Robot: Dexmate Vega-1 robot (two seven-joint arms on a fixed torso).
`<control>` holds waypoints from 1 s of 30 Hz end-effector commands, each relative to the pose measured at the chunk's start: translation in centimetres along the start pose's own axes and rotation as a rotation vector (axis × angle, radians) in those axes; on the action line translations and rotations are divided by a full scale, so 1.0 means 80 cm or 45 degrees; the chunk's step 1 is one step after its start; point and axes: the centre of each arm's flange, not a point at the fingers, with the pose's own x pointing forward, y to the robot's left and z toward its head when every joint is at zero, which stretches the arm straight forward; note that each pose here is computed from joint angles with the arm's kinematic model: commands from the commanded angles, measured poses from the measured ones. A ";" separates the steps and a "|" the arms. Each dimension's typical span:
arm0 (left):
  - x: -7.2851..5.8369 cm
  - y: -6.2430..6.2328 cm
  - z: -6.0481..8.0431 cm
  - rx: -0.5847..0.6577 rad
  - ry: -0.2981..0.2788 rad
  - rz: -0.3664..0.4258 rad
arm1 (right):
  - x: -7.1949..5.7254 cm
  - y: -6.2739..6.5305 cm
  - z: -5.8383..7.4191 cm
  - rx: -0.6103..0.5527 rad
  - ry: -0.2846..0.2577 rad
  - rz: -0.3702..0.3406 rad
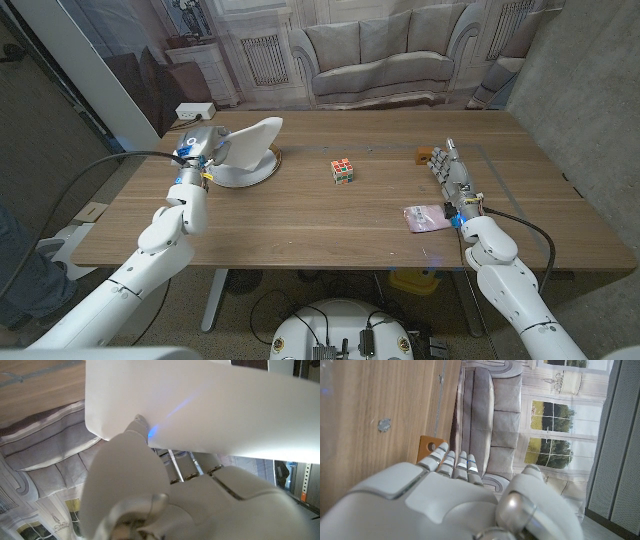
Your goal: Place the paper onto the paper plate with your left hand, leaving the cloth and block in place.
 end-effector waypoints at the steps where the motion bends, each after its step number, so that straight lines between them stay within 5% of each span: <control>1: 0.021 -0.014 0.002 0.088 -0.030 -0.023 | -0.007 0.000 0.000 0.002 -0.006 -0.036; 30: 0.035 -0.060 0.007 0.044 -0.045 -0.069 | -0.016 0.003 0.003 -0.013 0.017 -0.061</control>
